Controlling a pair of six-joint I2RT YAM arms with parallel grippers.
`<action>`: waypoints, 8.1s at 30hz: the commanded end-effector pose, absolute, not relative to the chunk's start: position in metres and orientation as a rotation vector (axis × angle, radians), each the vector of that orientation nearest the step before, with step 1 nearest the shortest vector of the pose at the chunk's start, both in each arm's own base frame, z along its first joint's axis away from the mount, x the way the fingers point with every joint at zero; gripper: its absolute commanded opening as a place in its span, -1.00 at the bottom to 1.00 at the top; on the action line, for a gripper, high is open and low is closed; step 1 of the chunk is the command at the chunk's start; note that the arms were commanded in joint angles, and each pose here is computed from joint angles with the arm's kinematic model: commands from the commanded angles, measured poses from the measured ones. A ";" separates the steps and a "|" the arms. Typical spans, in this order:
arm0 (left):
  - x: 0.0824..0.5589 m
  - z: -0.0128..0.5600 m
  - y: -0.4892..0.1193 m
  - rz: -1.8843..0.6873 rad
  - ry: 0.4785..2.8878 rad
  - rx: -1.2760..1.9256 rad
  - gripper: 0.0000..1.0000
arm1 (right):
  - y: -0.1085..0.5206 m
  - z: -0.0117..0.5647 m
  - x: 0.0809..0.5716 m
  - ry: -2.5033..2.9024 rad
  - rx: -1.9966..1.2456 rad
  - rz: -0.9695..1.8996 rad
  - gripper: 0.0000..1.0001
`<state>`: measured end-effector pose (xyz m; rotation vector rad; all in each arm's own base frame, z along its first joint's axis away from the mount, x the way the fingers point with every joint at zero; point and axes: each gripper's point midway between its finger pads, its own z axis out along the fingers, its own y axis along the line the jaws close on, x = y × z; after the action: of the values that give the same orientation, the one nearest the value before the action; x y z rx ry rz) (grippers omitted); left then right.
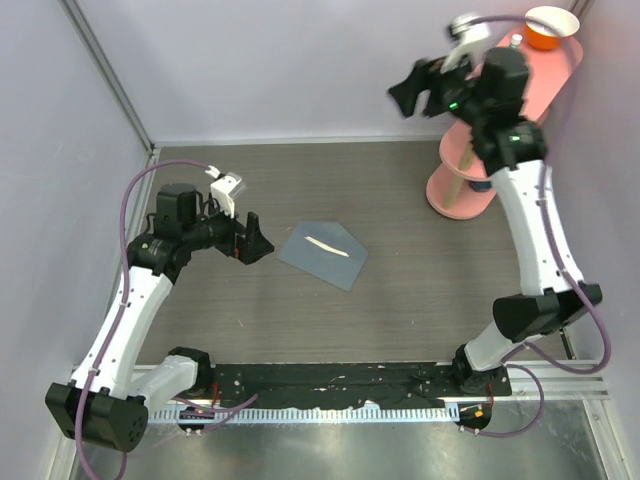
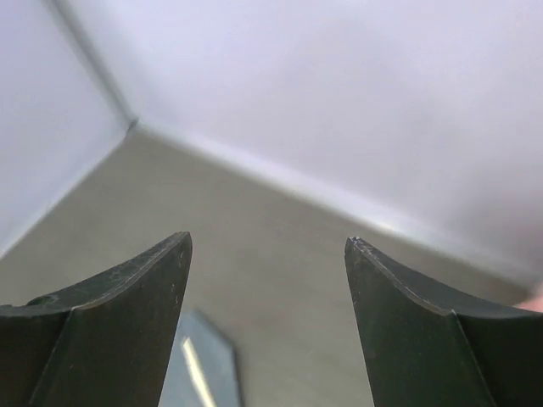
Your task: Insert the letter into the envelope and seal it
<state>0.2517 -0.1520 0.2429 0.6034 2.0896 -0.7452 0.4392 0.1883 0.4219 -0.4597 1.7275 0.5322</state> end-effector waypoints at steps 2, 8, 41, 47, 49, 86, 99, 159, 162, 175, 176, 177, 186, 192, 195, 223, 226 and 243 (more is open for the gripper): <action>0.255 0.255 -0.157 -0.777 2.028 0.589 1.00 | 0.091 0.519 0.442 1.536 -0.198 0.446 0.57; 0.252 0.259 -0.157 -0.773 2.003 0.609 0.99 | -0.016 0.536 0.455 1.493 -0.012 0.300 0.57; 0.254 0.257 -0.158 -0.777 1.967 0.607 1.00 | -0.097 0.443 0.575 1.539 -0.080 0.084 0.35; 0.252 0.256 -0.161 -0.798 1.963 0.612 0.99 | -0.098 0.440 0.587 1.518 -0.095 0.070 0.35; 0.253 0.257 -0.161 -0.797 1.960 0.612 0.99 | -0.097 0.441 0.590 1.515 -0.109 0.065 0.34; 0.250 0.302 -0.174 -0.828 1.797 0.829 0.96 | 0.076 0.528 0.482 1.359 -0.446 0.665 -0.98; 0.217 0.423 -0.202 -1.168 1.309 0.639 0.63 | 0.267 0.537 0.309 1.271 -0.644 1.398 -0.98; 0.206 0.414 -0.248 -1.440 1.325 0.544 -0.99 | 0.349 0.461 0.215 1.420 -0.786 1.576 -0.02; 0.206 0.410 -0.248 -1.443 1.335 0.543 -1.00 | 0.348 0.463 0.220 1.418 -0.788 1.551 0.00; 0.206 0.403 -0.246 -1.413 1.358 0.536 -0.72 | 0.349 0.457 0.226 1.442 -0.781 1.526 -0.98; 0.207 0.404 -0.245 -1.409 1.355 0.530 -0.63 | 0.349 0.458 0.226 1.440 -0.781 1.526 -0.98; 0.208 0.405 -0.245 -1.406 1.354 0.528 -0.60 | 0.349 0.457 0.226 1.442 -0.779 1.528 -0.98; 0.213 0.407 -0.246 -1.416 1.350 0.504 -0.30 | 0.351 0.456 0.226 1.449 -0.752 1.562 -0.98; 0.215 0.410 -0.246 -1.420 1.329 0.497 -0.34 | 0.352 0.461 0.228 1.445 -0.725 1.587 -0.98; 0.214 0.410 -0.247 -1.423 1.319 0.498 -0.34 | 0.353 0.461 0.228 1.449 -0.718 1.597 -0.98; 0.212 0.326 -0.249 -1.469 1.562 0.433 -1.00 | 0.309 0.503 0.313 1.372 -0.458 1.509 -0.98; 0.216 0.306 -0.239 -1.203 1.657 0.640 -1.00 | 0.295 0.496 0.334 1.400 -0.447 1.420 -0.98; 0.270 0.139 -0.073 -0.137 2.525 0.914 -0.98 | 0.243 0.438 0.334 1.555 -0.445 1.218 -0.98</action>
<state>0.2464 -0.1091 0.1422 0.9303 2.5118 -0.3320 0.3509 0.2473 0.4305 -0.3857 1.5911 1.2509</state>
